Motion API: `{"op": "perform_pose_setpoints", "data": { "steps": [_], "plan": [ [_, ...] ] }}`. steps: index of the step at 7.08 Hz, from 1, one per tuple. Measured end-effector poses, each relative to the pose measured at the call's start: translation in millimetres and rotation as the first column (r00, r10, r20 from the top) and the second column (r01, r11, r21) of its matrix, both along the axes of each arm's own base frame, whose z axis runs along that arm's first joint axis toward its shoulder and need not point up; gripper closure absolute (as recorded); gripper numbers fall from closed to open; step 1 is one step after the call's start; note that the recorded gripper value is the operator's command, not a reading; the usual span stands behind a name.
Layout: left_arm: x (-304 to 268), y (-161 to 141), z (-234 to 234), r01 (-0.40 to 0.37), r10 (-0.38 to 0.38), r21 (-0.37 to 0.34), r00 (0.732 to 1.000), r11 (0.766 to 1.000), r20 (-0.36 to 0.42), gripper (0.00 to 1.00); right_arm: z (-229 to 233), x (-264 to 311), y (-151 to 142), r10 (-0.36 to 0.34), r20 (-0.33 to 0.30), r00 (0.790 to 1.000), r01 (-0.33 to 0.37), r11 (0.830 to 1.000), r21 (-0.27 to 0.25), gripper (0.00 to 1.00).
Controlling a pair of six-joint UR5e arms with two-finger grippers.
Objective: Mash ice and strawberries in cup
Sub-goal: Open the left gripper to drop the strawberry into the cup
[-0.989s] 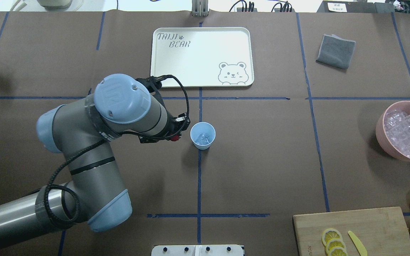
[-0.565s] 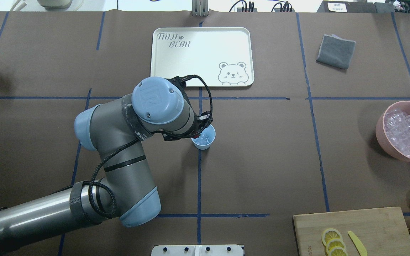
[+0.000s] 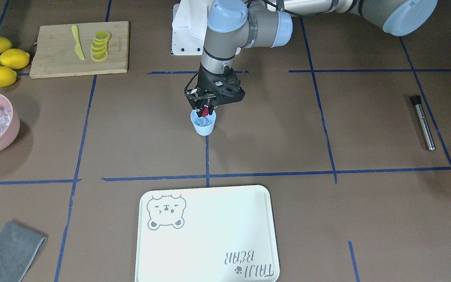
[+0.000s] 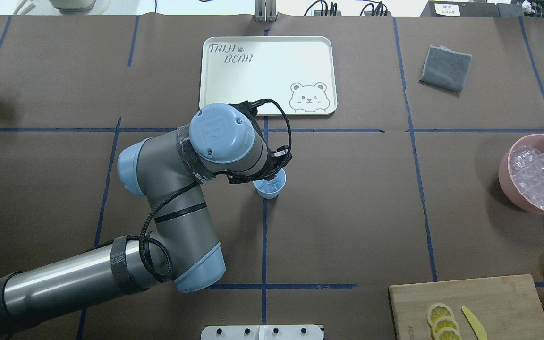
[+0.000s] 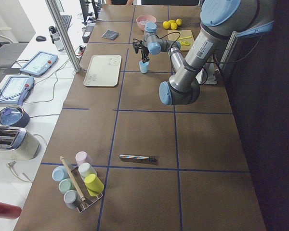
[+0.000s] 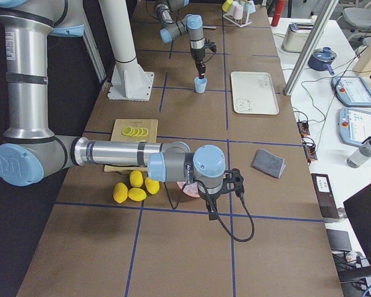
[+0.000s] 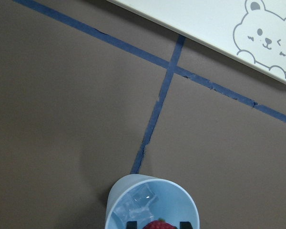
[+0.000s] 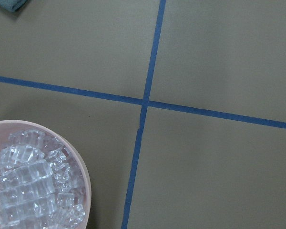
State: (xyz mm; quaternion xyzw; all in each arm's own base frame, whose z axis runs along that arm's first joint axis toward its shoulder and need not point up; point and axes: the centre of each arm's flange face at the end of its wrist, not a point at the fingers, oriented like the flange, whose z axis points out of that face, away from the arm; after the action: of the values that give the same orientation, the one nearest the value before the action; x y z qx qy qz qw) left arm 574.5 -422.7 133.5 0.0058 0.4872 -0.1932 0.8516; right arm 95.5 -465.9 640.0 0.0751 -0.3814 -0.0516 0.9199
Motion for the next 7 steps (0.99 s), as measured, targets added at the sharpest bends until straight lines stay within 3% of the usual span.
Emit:
{"op": "perform_pose_setpoints", "data": {
  "steps": [7],
  "plan": [
    [-33, -17, -4, 0.01, -0.009, 0.042, 1.0, 0.999, -0.01, 0.0, -2, 0, -2, 0.001, 0.001, 1.0, -0.001, 1.0, 0.003, 0.01]
  ]
}}
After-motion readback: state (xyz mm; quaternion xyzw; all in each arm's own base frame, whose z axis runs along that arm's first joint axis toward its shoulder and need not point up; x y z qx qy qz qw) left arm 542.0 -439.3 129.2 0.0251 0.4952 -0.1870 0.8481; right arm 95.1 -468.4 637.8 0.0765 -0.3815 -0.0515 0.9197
